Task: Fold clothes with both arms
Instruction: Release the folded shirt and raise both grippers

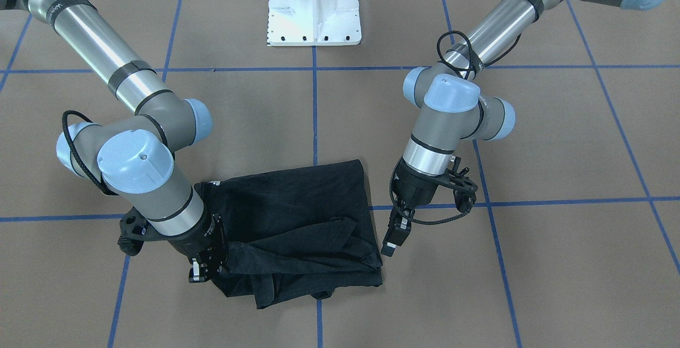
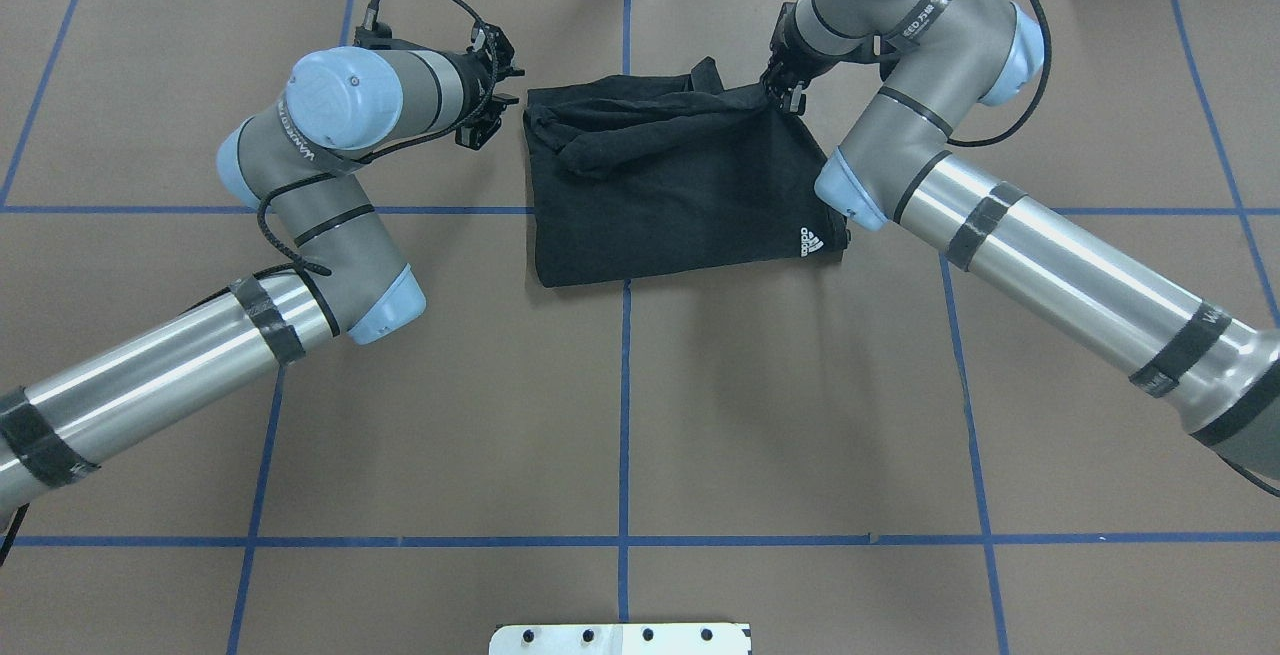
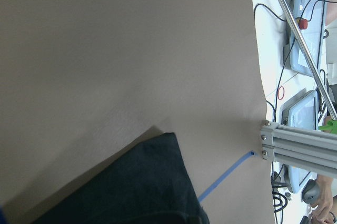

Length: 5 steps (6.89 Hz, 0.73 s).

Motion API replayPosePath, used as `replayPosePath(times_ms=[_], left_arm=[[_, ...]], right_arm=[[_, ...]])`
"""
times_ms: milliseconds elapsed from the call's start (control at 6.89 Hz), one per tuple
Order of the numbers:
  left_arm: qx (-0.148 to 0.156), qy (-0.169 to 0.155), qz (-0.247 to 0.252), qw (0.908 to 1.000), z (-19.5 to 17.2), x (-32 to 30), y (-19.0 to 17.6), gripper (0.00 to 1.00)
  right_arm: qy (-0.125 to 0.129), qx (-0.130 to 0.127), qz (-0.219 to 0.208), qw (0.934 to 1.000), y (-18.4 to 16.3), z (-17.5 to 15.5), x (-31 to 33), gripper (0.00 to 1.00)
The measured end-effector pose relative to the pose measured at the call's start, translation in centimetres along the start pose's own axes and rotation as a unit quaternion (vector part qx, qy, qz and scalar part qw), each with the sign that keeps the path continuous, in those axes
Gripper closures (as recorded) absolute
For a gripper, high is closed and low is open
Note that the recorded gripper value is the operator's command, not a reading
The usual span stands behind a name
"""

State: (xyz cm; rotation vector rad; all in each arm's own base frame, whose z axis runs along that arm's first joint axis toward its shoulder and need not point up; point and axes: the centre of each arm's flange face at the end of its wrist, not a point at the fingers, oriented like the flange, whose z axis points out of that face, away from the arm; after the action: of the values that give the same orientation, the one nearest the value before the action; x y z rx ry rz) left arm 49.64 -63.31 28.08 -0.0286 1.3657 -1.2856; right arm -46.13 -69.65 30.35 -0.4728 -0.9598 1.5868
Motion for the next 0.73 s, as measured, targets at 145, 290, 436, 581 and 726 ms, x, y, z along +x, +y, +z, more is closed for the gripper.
replayPosePath(times_ms=[145, 290, 436, 581, 726], left_arm=[[0.008, 0.006, 0.022, 0.9997, 0.8, 1.2, -1.5, 0.01], [0.012, 0.01, 0.034, 0.9993, 0.8, 2.1, -2.4, 0.01], [0.01, 0.008, 0.042, 0.9991, 0.7, 2.4, -2.8, 0.01], [0.002, 0.004, 0.052, 0.9986, 0.4, 2.7, -3.0, 0.01], [-0.012, -0.004, 0.067, 0.9976, -0.3, 3.0, -3.6, 0.01]], right_arm=[[-0.014, 0.008, -0.012, 0.9998, 0.5, 0.2, -1.2, 0.0], [-0.022, 0.012, -0.026, 0.9993, 0.3, -0.2, -2.3, 0.0], [-0.025, 0.017, -0.048, 0.9984, -0.6, -0.5, -3.1, 0.0], [-0.026, 0.022, -0.071, 0.9969, -1.9, -0.6, -3.7, 0.0], [-0.023, 0.023, -0.095, 0.9949, -3.1, -1.1, -4.2, 0.0]])
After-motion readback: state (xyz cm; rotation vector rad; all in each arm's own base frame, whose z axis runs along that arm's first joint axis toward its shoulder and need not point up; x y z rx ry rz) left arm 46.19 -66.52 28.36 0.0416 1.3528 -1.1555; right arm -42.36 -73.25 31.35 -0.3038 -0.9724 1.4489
